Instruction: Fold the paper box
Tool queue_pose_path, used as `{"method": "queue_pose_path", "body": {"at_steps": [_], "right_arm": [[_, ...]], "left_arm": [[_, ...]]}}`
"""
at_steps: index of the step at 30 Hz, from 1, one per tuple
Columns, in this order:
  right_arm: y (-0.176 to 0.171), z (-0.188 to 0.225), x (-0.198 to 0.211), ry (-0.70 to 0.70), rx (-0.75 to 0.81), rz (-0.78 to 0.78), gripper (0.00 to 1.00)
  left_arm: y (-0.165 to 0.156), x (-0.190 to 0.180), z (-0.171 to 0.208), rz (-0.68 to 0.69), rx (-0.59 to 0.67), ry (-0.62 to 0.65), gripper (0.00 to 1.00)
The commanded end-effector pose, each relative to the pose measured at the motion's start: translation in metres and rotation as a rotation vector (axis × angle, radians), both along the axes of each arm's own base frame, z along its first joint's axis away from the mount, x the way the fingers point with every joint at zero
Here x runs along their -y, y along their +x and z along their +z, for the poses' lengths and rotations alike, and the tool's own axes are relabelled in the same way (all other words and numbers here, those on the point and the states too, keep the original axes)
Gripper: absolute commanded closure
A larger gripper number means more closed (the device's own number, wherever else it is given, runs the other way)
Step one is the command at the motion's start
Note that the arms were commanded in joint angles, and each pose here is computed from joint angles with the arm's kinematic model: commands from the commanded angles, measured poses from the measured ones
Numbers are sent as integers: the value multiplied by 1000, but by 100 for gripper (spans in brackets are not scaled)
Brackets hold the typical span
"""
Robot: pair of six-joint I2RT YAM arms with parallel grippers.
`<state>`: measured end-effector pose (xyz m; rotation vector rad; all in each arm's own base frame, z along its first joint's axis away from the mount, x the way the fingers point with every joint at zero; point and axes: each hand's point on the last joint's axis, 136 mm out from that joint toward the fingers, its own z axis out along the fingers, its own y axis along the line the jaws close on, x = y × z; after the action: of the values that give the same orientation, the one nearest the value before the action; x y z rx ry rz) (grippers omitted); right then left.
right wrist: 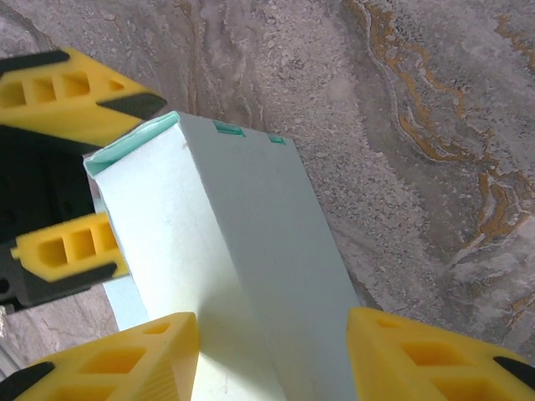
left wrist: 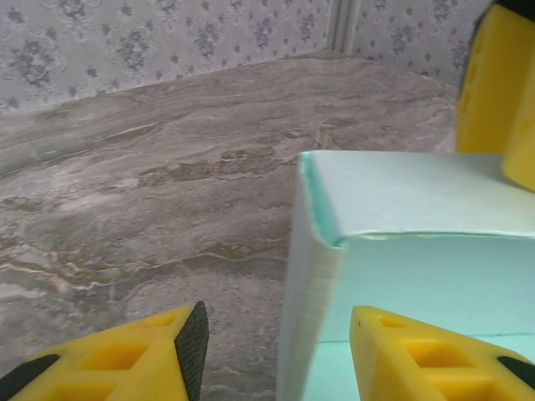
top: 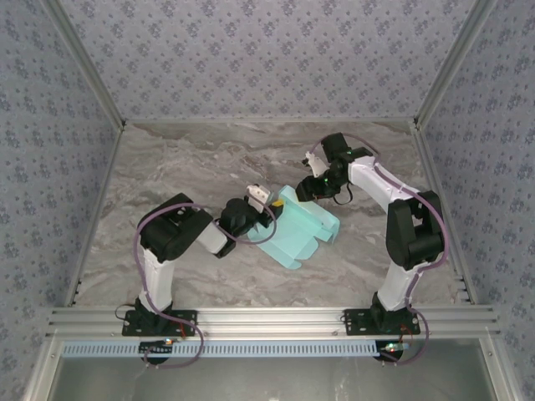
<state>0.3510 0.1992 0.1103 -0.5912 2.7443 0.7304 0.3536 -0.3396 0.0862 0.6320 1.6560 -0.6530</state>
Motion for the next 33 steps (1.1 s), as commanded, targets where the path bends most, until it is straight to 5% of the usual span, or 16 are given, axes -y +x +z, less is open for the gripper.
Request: {"method": "queue_pose_path", "body": {"at_steps": [1, 6, 21, 33], "right_arm": [[-14, -10, 0, -6, -76, 18, 49], [-26, -9, -8, 19, -108, 31, 50], [-46, -6, -11, 81, -169, -28, 53], [-67, 4, -16, 228, -254, -122, 51]], "left_arm": [[-2, 14, 4, -52, 42, 9, 51], [-1, 18, 0, -60, 38, -3, 54], [-11, 32, 0, -99, 64, 15, 85], [-19, 34, -14, -47, 59, 69, 96]]}}
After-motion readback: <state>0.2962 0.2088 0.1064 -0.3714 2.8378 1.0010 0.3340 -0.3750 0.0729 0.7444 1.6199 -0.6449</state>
